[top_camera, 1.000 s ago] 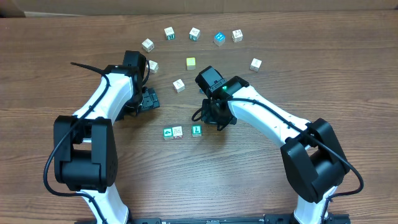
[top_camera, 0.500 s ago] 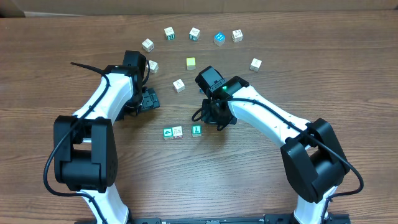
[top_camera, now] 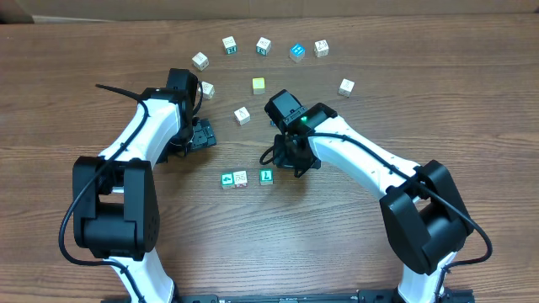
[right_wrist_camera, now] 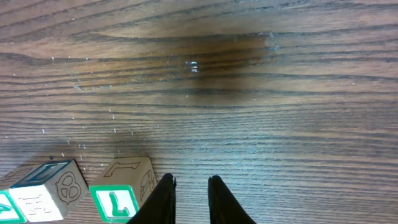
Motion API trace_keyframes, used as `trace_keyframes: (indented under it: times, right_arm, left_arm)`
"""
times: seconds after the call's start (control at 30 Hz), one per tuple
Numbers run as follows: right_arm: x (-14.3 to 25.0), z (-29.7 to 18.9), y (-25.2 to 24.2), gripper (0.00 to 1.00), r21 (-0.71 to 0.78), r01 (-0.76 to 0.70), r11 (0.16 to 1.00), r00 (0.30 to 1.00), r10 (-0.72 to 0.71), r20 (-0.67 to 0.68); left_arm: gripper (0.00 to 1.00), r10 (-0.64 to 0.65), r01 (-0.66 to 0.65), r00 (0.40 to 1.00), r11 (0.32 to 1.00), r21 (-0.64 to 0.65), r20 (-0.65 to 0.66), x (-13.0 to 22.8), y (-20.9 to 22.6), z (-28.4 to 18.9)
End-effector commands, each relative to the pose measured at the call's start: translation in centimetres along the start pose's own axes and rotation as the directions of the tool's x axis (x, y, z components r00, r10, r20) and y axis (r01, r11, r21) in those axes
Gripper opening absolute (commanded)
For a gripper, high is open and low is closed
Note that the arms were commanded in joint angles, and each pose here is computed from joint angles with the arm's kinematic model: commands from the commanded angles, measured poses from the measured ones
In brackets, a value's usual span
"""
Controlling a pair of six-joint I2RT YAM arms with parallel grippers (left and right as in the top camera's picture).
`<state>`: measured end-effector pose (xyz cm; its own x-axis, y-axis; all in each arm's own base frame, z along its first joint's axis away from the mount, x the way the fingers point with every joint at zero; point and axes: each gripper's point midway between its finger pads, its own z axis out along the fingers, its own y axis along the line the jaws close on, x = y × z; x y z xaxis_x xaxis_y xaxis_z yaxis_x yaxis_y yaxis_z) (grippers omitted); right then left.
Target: Form a horizontal line
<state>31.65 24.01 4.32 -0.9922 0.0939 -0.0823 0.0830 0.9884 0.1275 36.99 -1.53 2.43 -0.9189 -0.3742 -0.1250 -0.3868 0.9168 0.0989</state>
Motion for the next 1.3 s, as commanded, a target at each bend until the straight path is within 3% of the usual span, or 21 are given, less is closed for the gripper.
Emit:
trace_keyframes:
  times: [0.0,0.3,0.77,1.27]
  right_arm:
    - [0.7,-0.7,0.9,0.13,-0.012,0.039,0.999,0.999,-0.038,0.015]
    - [0.5,-0.7,1.0,0.04,0.023,0.053,0.998,0.997,-0.055,0.059]
    - [1.4,0.8,0.2,0.04,0.044,0.050,0.998,0.998,-0.051,0.033]
    - [2.4,2.2,1.7,0.04,-0.062,0.055,0.997,0.999,-0.055,0.000]
  left_arm:
    - [0.99,0.001,-0.001,1.000,1.000,-0.016,-0.004,0.1,0.1,0.4]
    - [1.00,0.001,-0.001,1.000,1.000,-0.016,-0.004,0.1,0.1,0.4]
    - [1.00,0.001,-0.001,1.000,1.000,-0.016,-0.004,0.1,0.1,0.4]
    - [1.00,0.001,-0.001,1.000,1.000,-0.016,-0.004,0.1,0.1,0.4]
